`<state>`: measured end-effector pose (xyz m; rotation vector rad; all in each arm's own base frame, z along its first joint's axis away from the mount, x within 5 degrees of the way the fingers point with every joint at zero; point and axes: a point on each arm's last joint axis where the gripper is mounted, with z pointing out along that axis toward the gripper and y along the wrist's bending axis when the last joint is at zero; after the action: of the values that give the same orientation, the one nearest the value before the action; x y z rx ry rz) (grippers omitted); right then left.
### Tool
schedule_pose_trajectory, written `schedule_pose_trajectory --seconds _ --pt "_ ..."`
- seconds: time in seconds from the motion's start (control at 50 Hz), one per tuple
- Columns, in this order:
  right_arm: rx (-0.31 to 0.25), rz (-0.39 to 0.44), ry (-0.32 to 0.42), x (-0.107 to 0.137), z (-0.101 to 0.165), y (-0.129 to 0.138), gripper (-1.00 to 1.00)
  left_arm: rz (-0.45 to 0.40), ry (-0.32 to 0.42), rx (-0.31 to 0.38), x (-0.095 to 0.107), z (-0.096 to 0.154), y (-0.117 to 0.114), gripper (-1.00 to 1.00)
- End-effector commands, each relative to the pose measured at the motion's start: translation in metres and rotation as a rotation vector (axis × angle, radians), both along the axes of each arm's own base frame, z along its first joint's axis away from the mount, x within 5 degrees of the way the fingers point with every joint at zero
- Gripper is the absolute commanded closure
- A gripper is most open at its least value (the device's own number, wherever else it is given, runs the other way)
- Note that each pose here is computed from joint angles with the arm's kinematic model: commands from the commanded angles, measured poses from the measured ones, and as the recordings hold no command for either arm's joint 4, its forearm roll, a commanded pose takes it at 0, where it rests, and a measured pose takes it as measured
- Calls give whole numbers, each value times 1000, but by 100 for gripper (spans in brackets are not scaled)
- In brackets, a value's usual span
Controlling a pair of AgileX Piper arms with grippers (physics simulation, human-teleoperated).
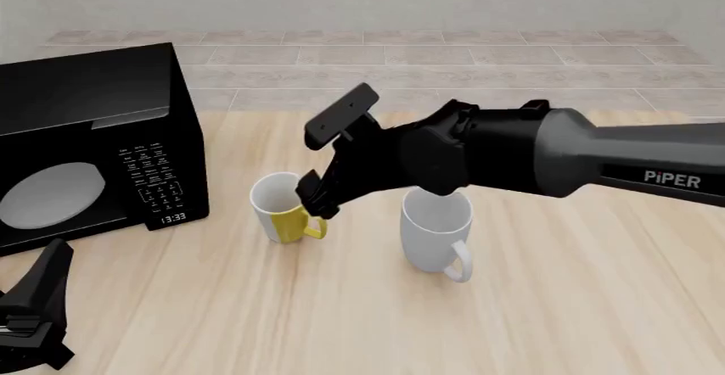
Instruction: Put the yellow and white mug to the front of the white mug.
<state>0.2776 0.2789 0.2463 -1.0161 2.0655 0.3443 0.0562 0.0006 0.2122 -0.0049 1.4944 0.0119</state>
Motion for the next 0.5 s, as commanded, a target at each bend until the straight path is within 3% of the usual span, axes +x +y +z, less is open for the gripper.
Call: schedule_pose_trajectory --seconds 0.02,0.5 --pt "-11 -6 18 6 -18 6 -100 -1 -6 0 0 1 0 -100" --pt "-22 -15 49 12 -46 13 -100 -1 -7 0 0 1 0 -100"
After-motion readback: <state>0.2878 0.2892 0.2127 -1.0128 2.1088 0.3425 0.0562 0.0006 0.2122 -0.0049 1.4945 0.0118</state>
